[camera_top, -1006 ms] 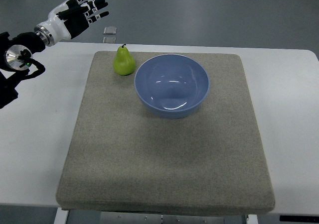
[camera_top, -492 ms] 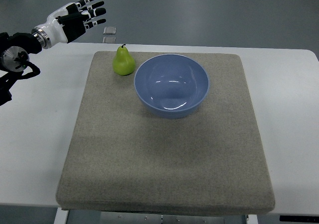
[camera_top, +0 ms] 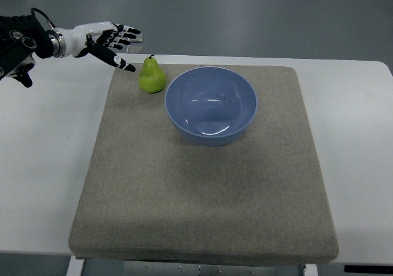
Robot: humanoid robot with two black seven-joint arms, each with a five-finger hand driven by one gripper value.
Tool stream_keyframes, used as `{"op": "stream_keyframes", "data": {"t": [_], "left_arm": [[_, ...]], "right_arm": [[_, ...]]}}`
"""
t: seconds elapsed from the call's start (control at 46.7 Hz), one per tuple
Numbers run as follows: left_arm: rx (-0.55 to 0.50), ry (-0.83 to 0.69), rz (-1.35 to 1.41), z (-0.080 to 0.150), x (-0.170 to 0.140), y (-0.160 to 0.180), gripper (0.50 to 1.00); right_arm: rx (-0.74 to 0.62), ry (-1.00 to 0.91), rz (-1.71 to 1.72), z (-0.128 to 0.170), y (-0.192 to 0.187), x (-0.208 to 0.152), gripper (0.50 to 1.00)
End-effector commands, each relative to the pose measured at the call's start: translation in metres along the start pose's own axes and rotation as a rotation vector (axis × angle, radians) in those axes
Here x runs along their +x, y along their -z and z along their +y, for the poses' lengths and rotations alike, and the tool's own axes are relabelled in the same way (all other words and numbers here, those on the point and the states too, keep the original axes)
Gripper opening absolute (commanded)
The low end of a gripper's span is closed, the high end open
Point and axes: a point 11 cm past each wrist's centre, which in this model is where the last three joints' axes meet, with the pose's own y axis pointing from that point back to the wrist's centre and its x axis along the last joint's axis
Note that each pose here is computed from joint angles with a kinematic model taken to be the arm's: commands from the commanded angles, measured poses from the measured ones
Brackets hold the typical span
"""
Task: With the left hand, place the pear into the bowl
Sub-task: 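Reach the left hand down toward the green pear beside the bowl, then close the left hand fingers around the pear and lift it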
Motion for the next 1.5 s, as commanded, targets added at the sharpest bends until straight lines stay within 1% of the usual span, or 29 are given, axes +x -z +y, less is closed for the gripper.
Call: {"op": "stream_keyframes", "data": {"t": [0.0,0.107,0.257,0.514,0.599,0.771,0.899,1.349,1.477], "left_arm": [[0.032,0.008,-0.108,-0.003,-0.001,-0.003,0.994],[0.049,-0.007,-0.193,-0.009,-0.005,-0.005,0.994],[0.044,-0.061,-0.277,-0.023,-0.016,-0.014,0.994],[0.043,-0.031,-0.319,-0.039,-0.040,-0.019,0.994],[0.047,-0.037,-0.313,-0.043,-0.043,-0.017,0.994],[0.051,-0.081,-0.309,-0.046,-0.042,-0.015,0.994],[0.061,-0.063,-0.296,-0.050,-0.055,-0.007,0.994],[0.061,-0.058,-0.292,-0.050,-0.058,-0.006,0.994],[0.061,-0.058,-0.292,-0.050,-0.058,-0.006,0.984]], "right_arm": [[0.000,0.000,0.000,0.000,0.000,0.000,0.926],[0.001,0.000,0.000,0.000,0.001,0.000,0.926],[0.000,0.000,0.000,0.000,0.000,0.000,0.926],[0.000,0.000,0.000,0.000,0.000,0.000,0.926],[0.001,0.000,0.000,0.000,0.001,0.000,0.926],[0.000,0.000,0.000,0.000,0.000,0.000,0.926],[0.000,0.000,0.000,0.000,0.000,0.000,0.926],[0.001,0.000,0.000,0.000,0.001,0.000,0.926],[0.000,0.000,0.000,0.000,0.000,0.000,0.926]]}}
